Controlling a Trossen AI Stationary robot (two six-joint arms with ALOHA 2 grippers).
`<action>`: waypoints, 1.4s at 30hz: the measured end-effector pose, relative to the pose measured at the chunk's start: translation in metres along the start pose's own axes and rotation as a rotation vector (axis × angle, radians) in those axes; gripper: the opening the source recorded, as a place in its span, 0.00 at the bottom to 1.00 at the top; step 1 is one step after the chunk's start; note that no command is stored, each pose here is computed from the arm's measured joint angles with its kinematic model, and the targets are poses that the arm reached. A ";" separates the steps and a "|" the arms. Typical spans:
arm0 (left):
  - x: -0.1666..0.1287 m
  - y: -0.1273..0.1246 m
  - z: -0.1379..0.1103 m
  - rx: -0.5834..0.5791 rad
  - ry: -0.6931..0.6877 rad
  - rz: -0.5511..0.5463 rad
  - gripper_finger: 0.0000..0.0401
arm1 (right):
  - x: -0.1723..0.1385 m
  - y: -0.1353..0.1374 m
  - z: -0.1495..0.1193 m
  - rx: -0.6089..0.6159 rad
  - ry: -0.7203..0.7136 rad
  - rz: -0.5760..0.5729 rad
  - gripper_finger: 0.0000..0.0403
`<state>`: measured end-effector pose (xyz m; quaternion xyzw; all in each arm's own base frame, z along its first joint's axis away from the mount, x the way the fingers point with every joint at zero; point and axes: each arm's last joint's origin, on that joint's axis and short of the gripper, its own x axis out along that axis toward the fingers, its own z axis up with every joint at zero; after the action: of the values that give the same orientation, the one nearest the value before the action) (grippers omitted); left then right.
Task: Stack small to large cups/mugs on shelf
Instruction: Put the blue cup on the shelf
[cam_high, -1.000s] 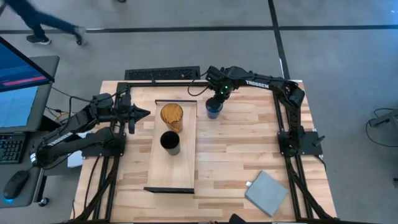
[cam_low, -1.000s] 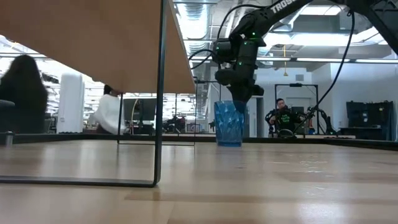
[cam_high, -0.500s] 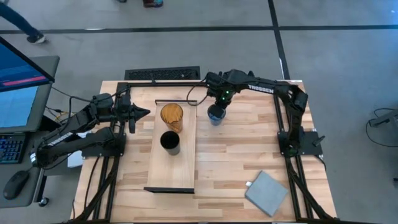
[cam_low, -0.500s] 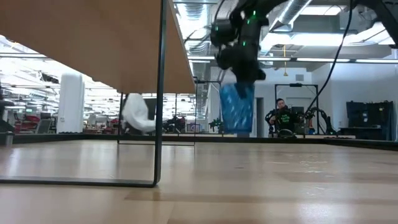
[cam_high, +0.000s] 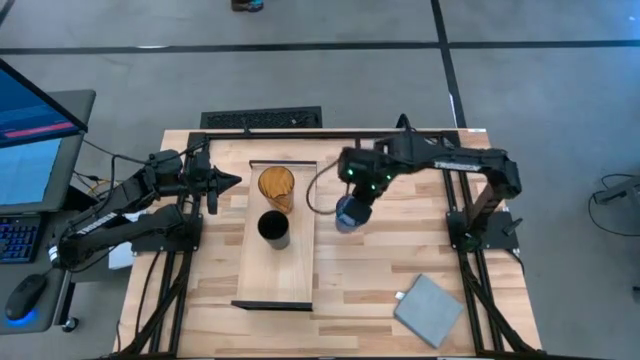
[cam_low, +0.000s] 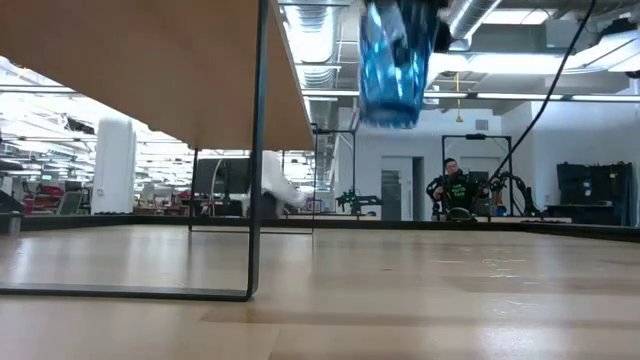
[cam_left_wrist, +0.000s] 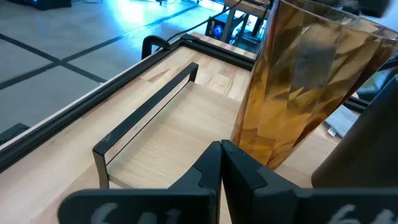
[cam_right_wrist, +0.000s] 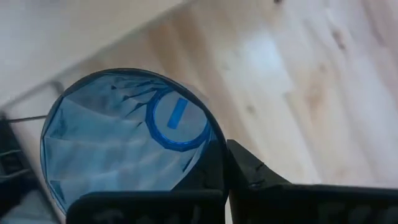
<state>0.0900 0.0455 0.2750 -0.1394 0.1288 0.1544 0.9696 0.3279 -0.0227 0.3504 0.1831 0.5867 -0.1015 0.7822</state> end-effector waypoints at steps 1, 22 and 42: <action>0.000 0.000 0.000 0.000 0.000 0.000 0.00 | -0.004 0.007 -0.003 0.002 -0.013 0.012 0.03; 0.000 -0.005 -0.001 0.027 0.027 -0.173 0.00 | 0.005 0.128 -0.013 0.310 -0.275 0.283 0.02; -0.002 -0.005 -0.008 0.062 0.094 -0.203 0.00 | 0.028 0.174 0.011 0.249 -0.141 0.151 0.02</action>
<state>0.0880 0.0374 0.2691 -0.1287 0.1642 0.0444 0.9770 0.4104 0.1328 0.3557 0.3149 0.4978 -0.1270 0.7981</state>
